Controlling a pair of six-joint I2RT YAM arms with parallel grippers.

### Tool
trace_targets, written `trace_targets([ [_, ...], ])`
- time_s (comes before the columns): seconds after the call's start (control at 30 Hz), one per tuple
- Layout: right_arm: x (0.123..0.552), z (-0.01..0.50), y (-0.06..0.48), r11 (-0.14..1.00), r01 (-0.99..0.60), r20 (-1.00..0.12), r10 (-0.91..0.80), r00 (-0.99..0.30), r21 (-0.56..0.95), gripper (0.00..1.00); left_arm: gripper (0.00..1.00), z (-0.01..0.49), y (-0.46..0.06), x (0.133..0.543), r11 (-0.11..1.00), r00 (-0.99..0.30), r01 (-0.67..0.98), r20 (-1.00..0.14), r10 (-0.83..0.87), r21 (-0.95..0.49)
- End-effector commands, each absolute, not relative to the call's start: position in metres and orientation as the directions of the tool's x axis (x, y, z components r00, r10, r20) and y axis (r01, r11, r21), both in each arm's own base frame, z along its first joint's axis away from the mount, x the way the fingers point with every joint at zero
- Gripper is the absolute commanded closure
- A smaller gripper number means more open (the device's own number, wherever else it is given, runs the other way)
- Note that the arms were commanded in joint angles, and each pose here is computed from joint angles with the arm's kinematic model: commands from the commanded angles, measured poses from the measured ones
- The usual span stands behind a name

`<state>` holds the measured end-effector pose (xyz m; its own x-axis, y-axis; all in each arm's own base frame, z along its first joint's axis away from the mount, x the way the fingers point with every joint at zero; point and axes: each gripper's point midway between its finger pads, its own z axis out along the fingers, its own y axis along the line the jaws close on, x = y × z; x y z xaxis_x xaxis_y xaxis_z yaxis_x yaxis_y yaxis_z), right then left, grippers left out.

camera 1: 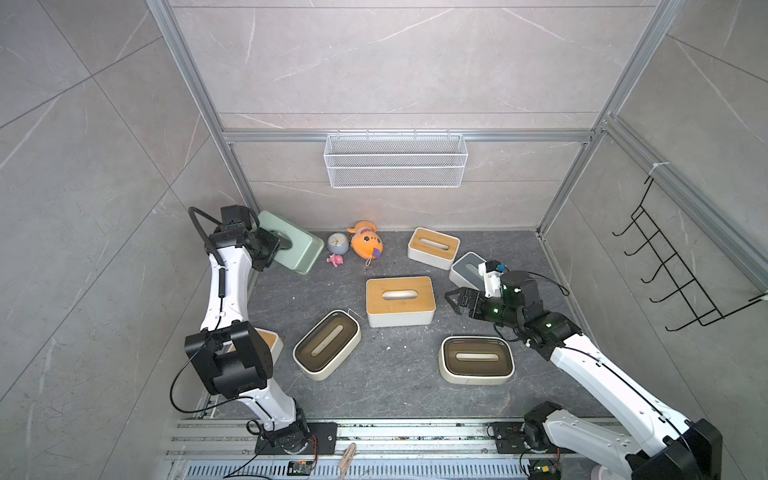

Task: Stack the tissue boxes
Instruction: Pick up the tissue box from the center of the board, then place the tissue box at the tissue box.

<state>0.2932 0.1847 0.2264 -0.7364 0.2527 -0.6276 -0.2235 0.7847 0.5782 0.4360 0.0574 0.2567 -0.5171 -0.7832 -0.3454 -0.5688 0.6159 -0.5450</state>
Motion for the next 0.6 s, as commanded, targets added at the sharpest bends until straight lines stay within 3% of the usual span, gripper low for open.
trace_targets([
  [0.0, 0.305, 0.255, 0.188, 0.778, -0.286, -0.704, 0.264, -0.659, 0.560, 0.00, 0.69, 0.290, 0.017, 0.413, 0.800, -0.670, -0.346, -0.467, -0.577, -0.491],
  [0.23, 0.316, 0.266, 0.163, 0.824, -0.199, -0.751, 0.348, -0.561, 0.531, 0.00, 0.69, 0.295, -0.062, 0.386, 0.952, -0.823, 0.012, -0.544, -0.164, -0.305],
  [0.5, 0.309, 0.282, 0.157, 0.793, -0.304, -0.825, 0.393, -0.405, 0.528, 0.00, 0.68, 0.293, -0.133, 0.360, 0.904, -0.820, 0.351, -0.546, 0.171, -0.245],
  [0.57, 0.307, 0.284, 0.149, 0.798, -0.260, -0.812, 0.423, -0.403, 0.544, 0.00, 0.68, 0.290, -0.143, 0.357, 0.886, -0.812, 0.401, -0.537, 0.227, -0.232],
])
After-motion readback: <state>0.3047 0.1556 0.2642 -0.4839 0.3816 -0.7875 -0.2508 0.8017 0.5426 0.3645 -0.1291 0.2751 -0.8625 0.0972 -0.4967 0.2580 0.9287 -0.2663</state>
